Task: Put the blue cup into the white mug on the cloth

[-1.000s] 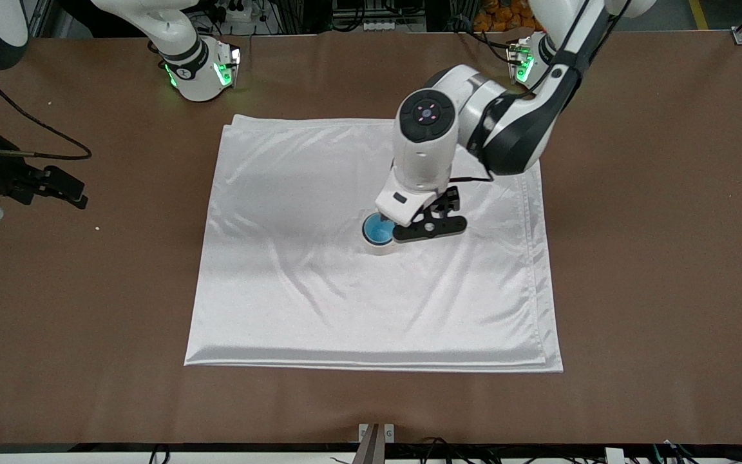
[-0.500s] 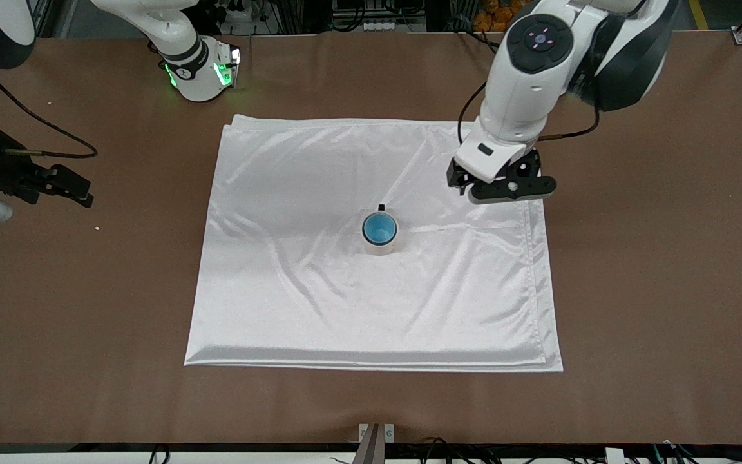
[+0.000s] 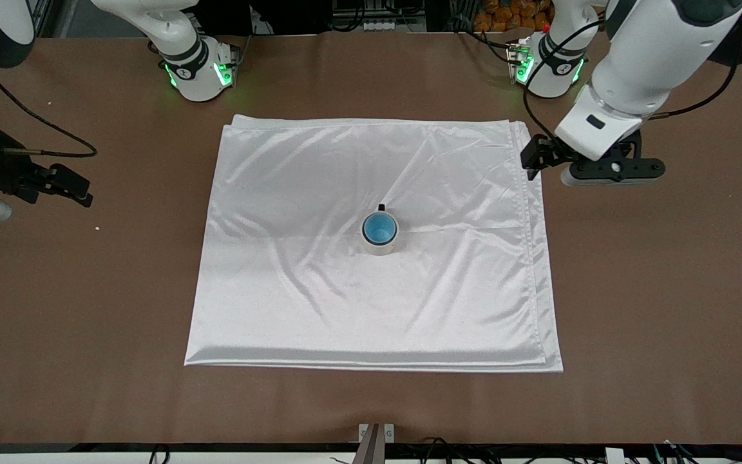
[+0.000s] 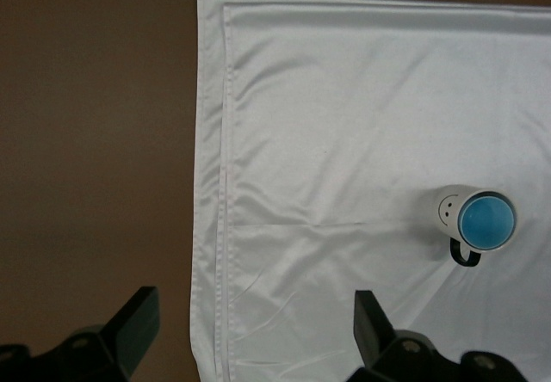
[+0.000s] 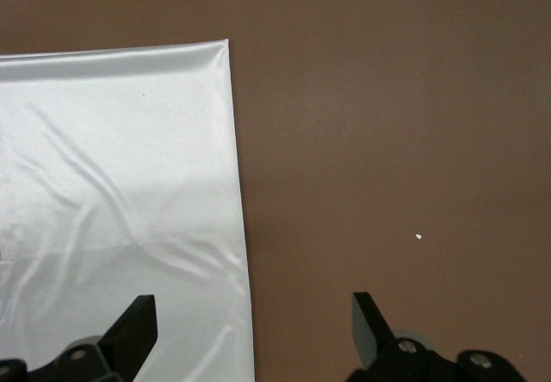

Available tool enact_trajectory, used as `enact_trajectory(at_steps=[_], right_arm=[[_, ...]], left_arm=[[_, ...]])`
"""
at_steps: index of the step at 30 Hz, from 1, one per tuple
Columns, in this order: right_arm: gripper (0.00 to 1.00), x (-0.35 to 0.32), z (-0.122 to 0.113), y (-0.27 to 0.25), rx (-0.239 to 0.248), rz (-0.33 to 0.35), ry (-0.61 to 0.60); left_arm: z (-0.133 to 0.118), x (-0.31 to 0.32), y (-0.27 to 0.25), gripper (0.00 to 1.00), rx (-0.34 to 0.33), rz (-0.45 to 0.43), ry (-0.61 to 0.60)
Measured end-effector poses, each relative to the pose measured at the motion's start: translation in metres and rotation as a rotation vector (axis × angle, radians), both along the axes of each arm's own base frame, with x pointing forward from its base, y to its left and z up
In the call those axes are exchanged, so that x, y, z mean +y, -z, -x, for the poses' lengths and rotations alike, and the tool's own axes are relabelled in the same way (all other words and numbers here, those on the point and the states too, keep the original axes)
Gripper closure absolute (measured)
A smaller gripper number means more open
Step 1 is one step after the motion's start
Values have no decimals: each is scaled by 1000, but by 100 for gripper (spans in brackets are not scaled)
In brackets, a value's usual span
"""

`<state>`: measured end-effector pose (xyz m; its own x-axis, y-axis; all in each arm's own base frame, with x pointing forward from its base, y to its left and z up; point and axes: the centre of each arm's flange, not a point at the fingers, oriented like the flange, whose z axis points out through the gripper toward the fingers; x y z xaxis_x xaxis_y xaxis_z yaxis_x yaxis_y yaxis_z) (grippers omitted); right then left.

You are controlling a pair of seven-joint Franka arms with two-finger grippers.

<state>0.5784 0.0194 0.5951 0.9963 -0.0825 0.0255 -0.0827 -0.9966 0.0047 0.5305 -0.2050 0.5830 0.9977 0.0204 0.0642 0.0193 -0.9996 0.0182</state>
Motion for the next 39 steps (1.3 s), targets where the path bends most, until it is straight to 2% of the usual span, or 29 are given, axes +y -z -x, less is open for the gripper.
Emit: enact_trajectory(at_steps=[12,20,39], right_arm=[[0,0,2,0,9,0,0],[0,0,4,-3,9,0,0],[0,0,7,-4,14,0,-1]], left_arm=[[-13,34,-48,0,-61,25,-13],[-24,60,-52,0,-54,43,-39],[-27,61,-47,0,-30,28,43]])
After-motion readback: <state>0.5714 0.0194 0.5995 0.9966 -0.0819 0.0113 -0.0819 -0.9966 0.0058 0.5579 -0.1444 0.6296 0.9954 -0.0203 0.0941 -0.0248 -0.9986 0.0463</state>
